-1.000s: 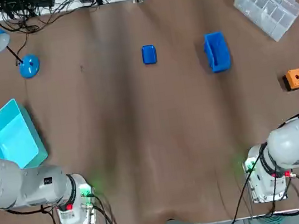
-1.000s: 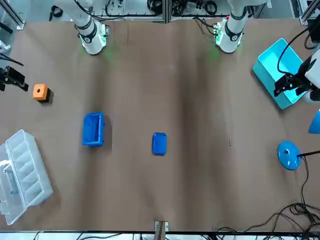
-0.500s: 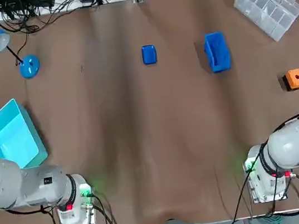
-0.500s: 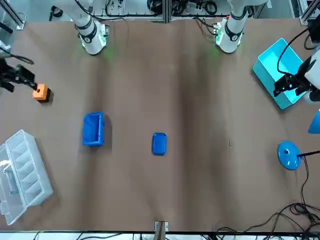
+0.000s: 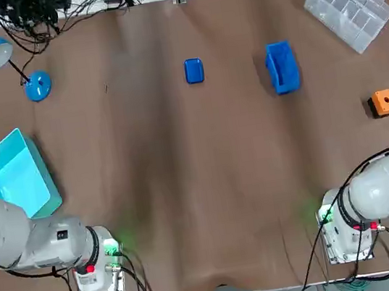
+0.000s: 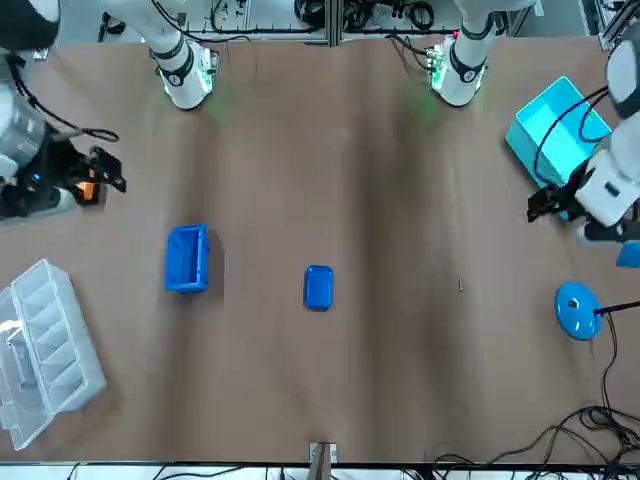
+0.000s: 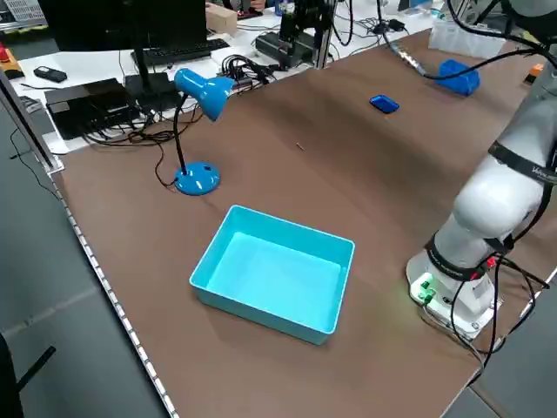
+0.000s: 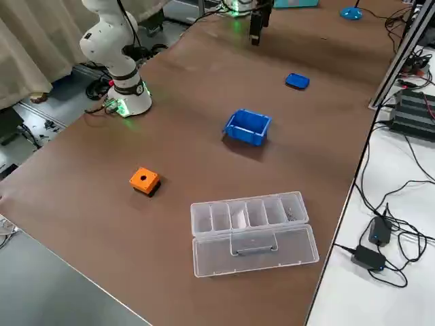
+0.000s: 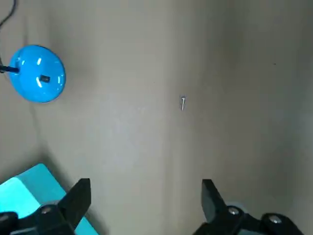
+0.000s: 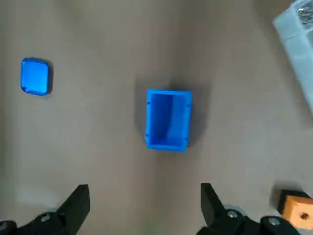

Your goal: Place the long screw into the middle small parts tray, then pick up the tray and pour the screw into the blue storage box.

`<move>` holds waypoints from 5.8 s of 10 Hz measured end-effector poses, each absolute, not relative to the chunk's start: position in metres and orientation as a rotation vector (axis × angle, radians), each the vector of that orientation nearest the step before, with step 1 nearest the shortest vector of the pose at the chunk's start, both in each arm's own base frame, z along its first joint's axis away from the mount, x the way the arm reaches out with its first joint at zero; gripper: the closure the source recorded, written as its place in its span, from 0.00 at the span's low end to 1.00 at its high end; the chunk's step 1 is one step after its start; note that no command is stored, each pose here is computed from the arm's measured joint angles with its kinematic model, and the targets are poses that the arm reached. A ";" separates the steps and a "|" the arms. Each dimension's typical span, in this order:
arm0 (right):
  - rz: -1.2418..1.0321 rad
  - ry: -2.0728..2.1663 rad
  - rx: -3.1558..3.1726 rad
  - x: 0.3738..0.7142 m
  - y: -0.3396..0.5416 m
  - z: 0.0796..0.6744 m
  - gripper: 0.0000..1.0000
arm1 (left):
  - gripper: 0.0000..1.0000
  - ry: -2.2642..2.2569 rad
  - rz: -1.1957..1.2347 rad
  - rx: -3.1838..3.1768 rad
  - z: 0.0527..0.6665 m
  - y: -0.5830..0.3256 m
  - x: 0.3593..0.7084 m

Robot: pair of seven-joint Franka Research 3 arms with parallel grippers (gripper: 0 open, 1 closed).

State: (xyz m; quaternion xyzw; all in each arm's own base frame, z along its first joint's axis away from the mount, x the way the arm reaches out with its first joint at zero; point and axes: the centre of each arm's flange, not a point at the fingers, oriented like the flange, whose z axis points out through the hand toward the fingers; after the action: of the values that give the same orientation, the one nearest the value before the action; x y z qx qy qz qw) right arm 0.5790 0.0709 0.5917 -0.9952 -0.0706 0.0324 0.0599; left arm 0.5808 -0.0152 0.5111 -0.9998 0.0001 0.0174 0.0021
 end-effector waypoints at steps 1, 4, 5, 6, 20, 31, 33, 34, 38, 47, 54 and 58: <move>0.085 -0.217 -2.982 0.583 0.081 0.577 0.00 | 0.00 0.018 0.075 -3.138 0.495 -0.022 0.584; 0.086 -0.253 -2.941 0.595 0.121 0.533 0.01 | 0.00 0.068 0.100 -3.145 0.437 -0.043 0.605; 0.085 -0.238 -2.941 0.599 0.138 0.521 0.01 | 0.00 0.075 0.108 -3.148 0.414 -0.047 0.612; 0.085 -0.227 -2.941 0.602 0.157 0.510 0.03 | 0.00 0.081 0.116 -3.152 0.394 -0.051 0.618; 0.154 -0.181 -2.996 0.590 0.147 0.479 0.04 | 0.07 -0.050 0.062 -3.186 0.216 -0.074 0.610; 0.077 -0.196 -2.990 0.592 0.155 0.480 0.04 | 0.24 -0.069 0.071 -3.190 0.187 -0.072 0.609; 0.073 -0.207 -2.990 0.592 0.160 0.478 0.04 | 0.27 -0.070 0.074 -3.190 0.185 -0.072 0.609; 0.072 -0.210 -2.989 0.592 0.162 0.477 0.04 | 0.28 -0.070 0.075 -3.190 0.185 -0.071 0.609; 0.070 -0.210 -2.989 0.592 0.162 0.477 0.04 | 0.33 -0.070 0.085 -3.189 0.181 -0.071 0.608; 0.114 -0.190 -3.005 0.592 0.140 0.492 0.00 | 0.57 -0.071 0.084 -3.190 0.178 -0.072 0.611; 0.029 -0.145 -3.095 0.580 0.083 0.571 0.00 | 0.76 -0.073 0.080 -3.187 0.178 -0.069 0.612; 0.004 -0.146 -3.094 0.581 0.084 0.579 0.00 | 0.93 -0.076 0.079 -3.186 0.179 -0.068 0.613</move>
State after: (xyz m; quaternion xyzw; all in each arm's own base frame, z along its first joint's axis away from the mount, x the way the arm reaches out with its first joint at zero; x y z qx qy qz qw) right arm 0.5815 0.0837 0.5785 -0.9987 -0.0470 0.0013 0.0219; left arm 0.6126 -0.0675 0.1786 -0.9991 -0.0237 0.0248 -0.0231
